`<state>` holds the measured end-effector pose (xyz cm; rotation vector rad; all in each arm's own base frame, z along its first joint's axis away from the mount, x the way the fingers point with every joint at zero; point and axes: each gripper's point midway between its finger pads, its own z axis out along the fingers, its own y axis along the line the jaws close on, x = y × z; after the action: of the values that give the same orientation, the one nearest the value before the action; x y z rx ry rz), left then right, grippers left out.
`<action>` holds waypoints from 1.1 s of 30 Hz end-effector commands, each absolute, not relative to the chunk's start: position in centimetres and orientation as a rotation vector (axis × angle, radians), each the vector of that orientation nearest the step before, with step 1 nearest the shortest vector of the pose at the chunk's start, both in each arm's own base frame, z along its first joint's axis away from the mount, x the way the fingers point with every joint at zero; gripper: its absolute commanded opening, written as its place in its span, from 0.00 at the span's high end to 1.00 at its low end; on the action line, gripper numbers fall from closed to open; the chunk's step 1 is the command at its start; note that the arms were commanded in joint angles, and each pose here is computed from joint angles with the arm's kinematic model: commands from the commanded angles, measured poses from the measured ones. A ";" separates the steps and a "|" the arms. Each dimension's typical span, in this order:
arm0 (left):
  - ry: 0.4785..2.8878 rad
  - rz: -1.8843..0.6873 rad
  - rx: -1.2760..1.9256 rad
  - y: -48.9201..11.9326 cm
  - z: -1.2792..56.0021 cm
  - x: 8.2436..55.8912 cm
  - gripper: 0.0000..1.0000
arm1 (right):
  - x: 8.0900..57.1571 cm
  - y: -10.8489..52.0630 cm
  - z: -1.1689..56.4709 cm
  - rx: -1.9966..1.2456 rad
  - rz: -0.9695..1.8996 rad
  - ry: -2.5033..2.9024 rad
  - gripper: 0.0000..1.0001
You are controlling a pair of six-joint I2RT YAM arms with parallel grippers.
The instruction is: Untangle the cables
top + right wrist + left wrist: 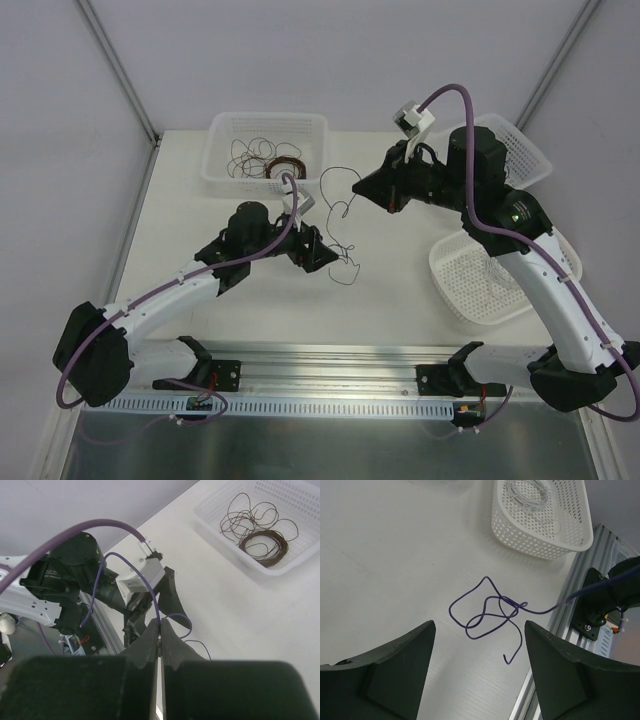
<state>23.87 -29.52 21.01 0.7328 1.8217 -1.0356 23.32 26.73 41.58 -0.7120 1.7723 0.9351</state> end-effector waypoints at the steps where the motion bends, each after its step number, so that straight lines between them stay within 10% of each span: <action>1: 1.756 -1.047 0.721 -30.8 21.7 24.6 0.28 | 22.2 27.3 44.9 -0.714 1.015 1.655 0.99; 11: 1.801 -1.124 0.769 -33.0 19.6 23.3 0.42 | 22.6 27.0 45.0 -0.700 0.988 1.658 0.99; 23: 1.951 -1.058 0.647 -31.6 14.1 23.4 0.96 | 23.8 24.1 47.6 -0.650 0.794 1.607 0.99; 33: 2.010 -0.843 0.395 -25.8 12.2 24.5 1.00 | 28.1 16.6 47.1 -0.395 0.496 1.683 0.99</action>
<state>23.00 -27.65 11.10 0.5207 2.0444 -0.9154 27.88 19.57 44.95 -0.4798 1.7355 0.5937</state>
